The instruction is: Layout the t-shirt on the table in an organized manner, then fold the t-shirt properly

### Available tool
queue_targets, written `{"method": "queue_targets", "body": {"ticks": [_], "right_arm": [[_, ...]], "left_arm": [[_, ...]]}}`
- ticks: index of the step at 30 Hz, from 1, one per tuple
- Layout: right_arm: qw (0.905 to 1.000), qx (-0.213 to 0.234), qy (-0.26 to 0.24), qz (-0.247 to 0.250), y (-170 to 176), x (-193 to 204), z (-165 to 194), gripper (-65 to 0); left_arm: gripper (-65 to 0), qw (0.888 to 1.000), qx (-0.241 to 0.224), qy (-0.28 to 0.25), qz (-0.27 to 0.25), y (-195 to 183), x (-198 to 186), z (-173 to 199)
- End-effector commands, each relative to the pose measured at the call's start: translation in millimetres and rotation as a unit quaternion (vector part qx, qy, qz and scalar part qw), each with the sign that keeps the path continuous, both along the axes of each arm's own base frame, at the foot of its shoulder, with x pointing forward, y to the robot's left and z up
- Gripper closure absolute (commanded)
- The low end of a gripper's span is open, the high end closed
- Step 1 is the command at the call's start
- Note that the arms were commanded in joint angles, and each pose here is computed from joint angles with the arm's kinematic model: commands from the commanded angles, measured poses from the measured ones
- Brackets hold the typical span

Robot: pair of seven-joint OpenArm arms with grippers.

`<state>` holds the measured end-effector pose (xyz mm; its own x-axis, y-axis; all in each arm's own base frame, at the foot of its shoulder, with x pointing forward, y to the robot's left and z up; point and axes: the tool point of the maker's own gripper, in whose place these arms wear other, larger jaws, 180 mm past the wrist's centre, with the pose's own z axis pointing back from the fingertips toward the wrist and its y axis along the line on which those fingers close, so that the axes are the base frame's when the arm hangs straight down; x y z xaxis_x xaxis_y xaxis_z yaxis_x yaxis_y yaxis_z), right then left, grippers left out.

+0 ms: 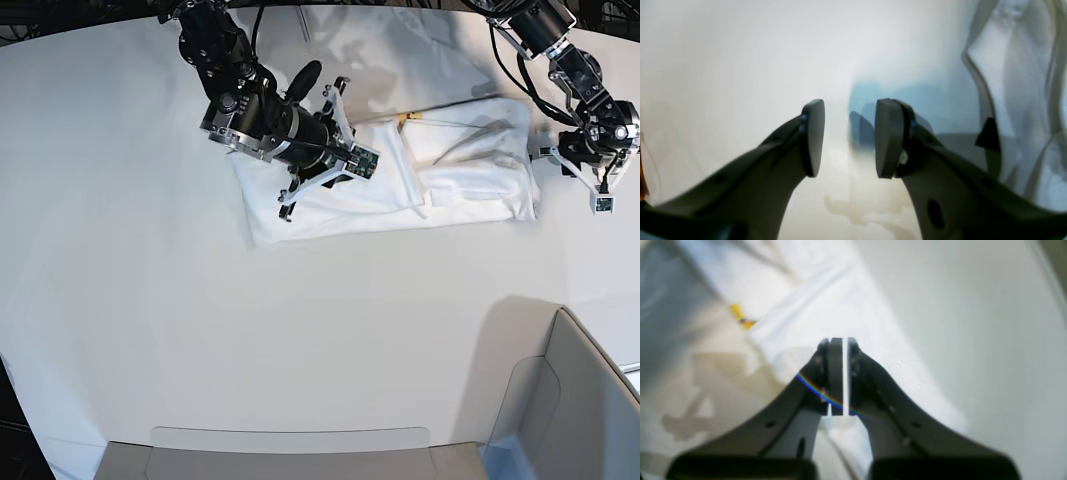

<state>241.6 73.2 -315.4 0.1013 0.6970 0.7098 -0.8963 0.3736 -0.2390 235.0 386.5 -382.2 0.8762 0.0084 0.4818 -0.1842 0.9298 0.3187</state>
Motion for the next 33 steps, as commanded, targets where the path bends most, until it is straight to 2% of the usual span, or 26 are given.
{"method": "queue_targets", "body": {"ticks": [1,5,10,14,16,19,21,25,28,33], "right_arm": [[0.9997,0.023,-0.004,0.0,6.6,6.8,7.3,0.0],[0.9985,0.035,0.031,-0.028,-2.0,19.4,-11.7,0.0],[0.9933,0.1,0.038,-0.044,-0.4,26.9,-13.9,0.0],[0.9913,0.085,0.086,-0.051,-2.9,32.8,-51.8,0.0],[0.9896,0.09,0.099,-0.053,2.2,33.4,-57.0,0.0],[0.9873,0.124,0.087,-0.047,9.9,29.5,-36.3,0.0],[0.9841,0.159,0.068,-0.037,15.0,23.4,-10.4,0.0],[0.9792,0.199,0.025,-0.029,6.9,16.7,31.6,0.0],[0.9721,0.216,0.026,-0.087,-21.8,34.8,31.9,0.0],[0.9603,0.195,0.081,-0.182,-69.9,61.4,-20.1,0.0]], "left_arm": [[-24.6,1.0,0.017,-0.02,0.0,8.7,7.8,14.4],[-24.6,1.0,0.017,-0.02,0.0,8.7,7.8,14.4],[-24.6,1.0,0.016,-0.018,0.0,8.2,6.7,13.2],[-24.6,1.0,0.016,-0.007,0.0,8.2,-1.3,8.1],[-24.6,1.0,0.016,-0.007,0.0,8.2,-1.3,8.1],[-24.6,1.0,0.016,-0.007,0.0,8.2,-1.3,8.1],[-24.6,1.0,0.016,-0.007,0.0,8.2,-1.3,8.1],[-24.6,1.0,0.016,-0.008,0.001,8.6,-0.8,9.1],[-24.8,1.0,0.012,-0.009,0.002,5.7,-0.8,8.2],[-26.0,1.0,-0.006,-0.019,0.006,-11.6,0.4,3.0]]}}
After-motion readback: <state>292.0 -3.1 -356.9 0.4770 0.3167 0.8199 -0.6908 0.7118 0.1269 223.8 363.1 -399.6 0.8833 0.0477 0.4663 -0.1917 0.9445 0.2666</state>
